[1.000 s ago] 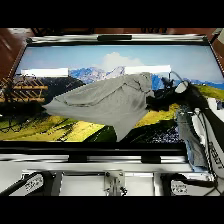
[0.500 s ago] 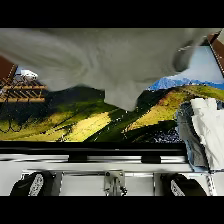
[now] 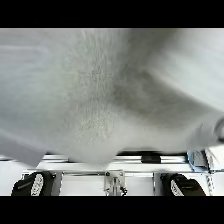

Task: Fold the shirts.

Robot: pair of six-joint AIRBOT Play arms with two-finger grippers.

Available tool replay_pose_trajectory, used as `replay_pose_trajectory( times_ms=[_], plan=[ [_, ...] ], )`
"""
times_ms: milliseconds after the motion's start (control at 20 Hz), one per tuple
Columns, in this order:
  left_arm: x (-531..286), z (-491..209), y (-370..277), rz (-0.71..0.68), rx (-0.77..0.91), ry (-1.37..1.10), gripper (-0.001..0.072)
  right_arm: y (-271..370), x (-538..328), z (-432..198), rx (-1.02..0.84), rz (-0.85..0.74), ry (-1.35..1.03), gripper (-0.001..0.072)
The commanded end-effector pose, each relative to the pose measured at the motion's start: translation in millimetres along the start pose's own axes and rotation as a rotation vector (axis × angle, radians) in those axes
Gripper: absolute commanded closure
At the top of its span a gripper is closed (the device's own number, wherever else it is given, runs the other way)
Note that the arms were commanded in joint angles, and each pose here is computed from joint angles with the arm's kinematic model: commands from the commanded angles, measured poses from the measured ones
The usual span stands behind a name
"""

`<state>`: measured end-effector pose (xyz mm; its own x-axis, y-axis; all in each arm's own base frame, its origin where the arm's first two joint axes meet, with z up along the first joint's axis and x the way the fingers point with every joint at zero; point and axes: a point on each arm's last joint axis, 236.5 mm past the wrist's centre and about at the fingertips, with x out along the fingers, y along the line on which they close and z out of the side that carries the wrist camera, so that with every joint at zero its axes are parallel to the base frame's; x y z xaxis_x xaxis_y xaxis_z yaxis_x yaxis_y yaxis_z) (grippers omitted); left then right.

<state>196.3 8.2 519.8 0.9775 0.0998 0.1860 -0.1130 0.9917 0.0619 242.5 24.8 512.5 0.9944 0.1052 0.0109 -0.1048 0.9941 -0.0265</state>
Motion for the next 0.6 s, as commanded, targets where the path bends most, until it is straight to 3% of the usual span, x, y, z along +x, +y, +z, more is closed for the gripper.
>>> replay_pose_trajectory(
  times_ms=[0,250,400,550],
  plan=[
    [49.7,-130.1,14.4,-0.02,-0.05,0.378,0.0677,-17.2,61.5,-125.0,0.02,-0.038,0.499,0.0655],
    [117.0,-341.9,0.3,-0.166,-0.208,0.86,0.0677,4.9,184.1,-326.9,0.18,0.067,0.956,0.0656],
    [162.4,-442.1,-15.9,-0.178,-0.3,1.022,0.0677,23.2,251.9,-425.4,0.272,0.113,1.023,0.0655],
    [204.4,-511.4,-35.6,-0.162,-0.37,1.094,0.0677,37.9,309.0,-472.7,0.254,0.159,0.924,0.0656]
  ],
)
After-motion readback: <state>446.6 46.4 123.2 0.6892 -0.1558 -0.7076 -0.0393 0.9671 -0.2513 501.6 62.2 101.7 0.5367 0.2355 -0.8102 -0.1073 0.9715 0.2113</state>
